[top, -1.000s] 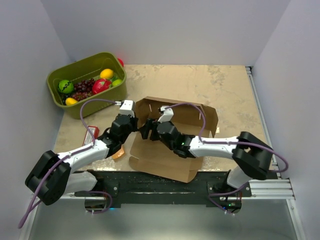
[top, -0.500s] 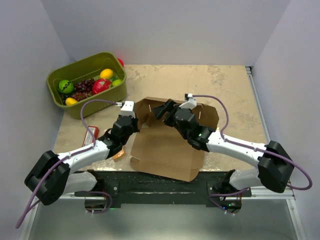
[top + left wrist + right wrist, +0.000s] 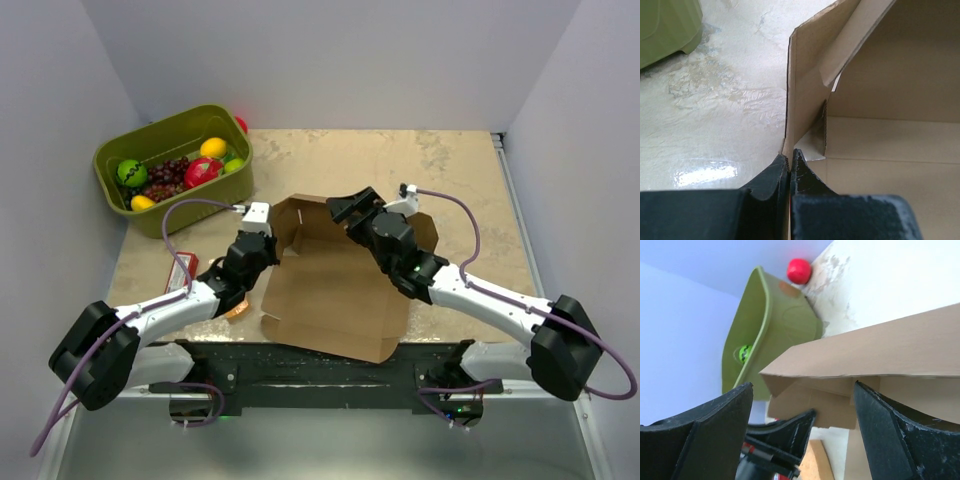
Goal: Fold the paper box
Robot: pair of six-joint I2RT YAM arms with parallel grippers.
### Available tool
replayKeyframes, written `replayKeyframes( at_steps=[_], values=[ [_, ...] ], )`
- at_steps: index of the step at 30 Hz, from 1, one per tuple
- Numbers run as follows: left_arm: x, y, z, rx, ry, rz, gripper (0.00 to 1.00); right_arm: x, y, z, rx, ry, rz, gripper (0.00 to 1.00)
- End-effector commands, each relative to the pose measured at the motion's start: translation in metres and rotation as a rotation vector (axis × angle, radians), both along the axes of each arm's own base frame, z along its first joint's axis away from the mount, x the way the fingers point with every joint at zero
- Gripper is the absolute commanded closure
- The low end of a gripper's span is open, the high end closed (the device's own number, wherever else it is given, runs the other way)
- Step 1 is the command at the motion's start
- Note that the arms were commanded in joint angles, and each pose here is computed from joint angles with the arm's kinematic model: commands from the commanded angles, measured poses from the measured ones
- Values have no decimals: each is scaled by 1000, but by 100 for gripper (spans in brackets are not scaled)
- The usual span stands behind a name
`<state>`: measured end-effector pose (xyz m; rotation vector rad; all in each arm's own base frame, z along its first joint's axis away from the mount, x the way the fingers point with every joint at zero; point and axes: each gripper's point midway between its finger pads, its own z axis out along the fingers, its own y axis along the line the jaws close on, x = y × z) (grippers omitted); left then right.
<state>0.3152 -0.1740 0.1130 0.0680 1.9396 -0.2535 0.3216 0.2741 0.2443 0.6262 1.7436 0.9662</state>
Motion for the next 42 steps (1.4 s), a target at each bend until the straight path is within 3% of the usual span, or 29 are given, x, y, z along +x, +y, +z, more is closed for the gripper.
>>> replayKeyframes(
  at_steps=[1,6,14,24,27,28,30,31,34,37,42],
  values=[
    [0,0,1,33,-2,2,100,16,-21,-6,66,20,-121,16],
    [-1,-6,5,34,-21,-26,100,24,-21,-18,72,39,-132,21],
    [-3,-15,4,15,-20,-64,100,15,-27,-56,30,92,-125,48],
    [-16,-40,13,-50,-62,-223,100,13,-32,-74,-8,107,-135,68],
    [-22,-46,24,-82,-98,-276,81,13,-34,-75,-26,103,-137,74],
    [-24,-49,28,-86,-107,-302,69,14,-36,-74,-32,99,-141,76],
    [-28,-49,35,-91,-129,-324,58,13,-37,-74,-36,96,-143,79],
    [-32,-50,35,-89,-126,-345,47,14,-38,-75,-43,96,-145,80],
    [-38,-48,43,-89,-144,-368,31,14,-39,-75,-52,94,-143,82],
    [-44,-42,54,-91,-174,-376,23,14,-40,-78,-56,101,-138,84],
    [-41,-19,84,-145,-242,-310,19,13,-37,-79,-52,105,-121,85]
  ],
)
